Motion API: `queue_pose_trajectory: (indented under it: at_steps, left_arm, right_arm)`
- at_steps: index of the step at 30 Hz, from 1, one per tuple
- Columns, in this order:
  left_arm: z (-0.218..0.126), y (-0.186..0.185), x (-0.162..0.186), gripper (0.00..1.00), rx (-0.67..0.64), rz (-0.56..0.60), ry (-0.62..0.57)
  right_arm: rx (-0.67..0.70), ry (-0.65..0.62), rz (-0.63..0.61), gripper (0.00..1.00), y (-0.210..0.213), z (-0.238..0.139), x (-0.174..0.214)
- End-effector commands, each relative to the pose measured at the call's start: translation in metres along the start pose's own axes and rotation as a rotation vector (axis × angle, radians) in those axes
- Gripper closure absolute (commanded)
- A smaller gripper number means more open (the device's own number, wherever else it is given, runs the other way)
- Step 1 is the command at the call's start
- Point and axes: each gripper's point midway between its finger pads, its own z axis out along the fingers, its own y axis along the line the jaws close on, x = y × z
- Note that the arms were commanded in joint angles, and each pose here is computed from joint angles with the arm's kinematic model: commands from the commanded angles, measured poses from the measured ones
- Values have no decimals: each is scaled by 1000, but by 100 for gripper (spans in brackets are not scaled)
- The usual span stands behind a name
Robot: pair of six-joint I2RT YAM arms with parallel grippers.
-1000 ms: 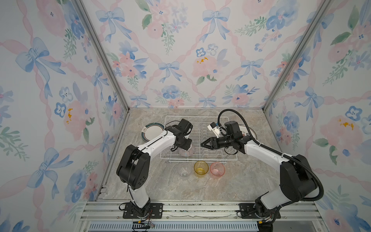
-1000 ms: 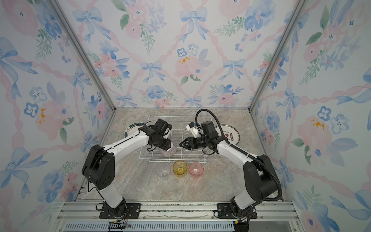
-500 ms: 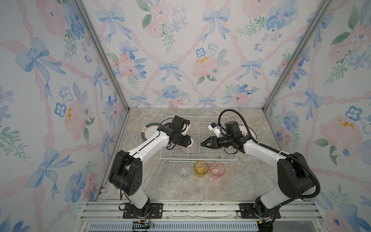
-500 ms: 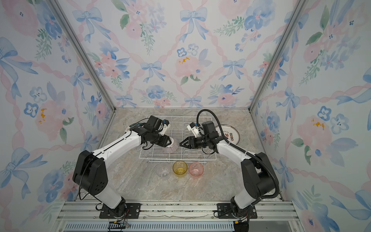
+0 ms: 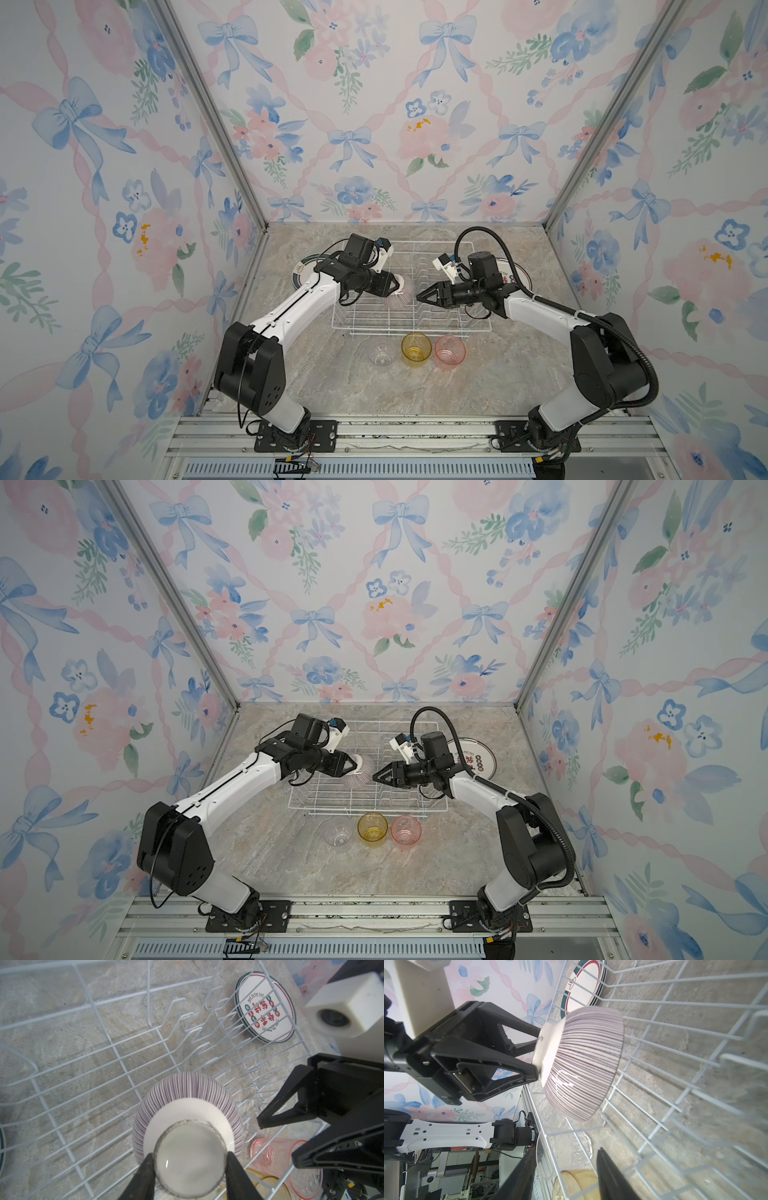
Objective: Unload the mixed dishes from the dish rack
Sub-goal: 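Lift the striped bowl toward the right gripper and grasp its rim with the right gripper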
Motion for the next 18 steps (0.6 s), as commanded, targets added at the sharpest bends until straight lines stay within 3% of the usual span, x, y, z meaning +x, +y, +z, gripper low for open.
queue_pose_trajectory:
  at_steps: [1, 18]
  left_arm:
    - [-16, -14, -20, 97, 76, 11, -93]
    - [-29, -31, -39, 98, 188, 15, -175]
  right_arm:
    - [-44, -14, 10, 50, 0, 0, -2]
    - [-158, -153, -7, 51, 20, -10, -30]
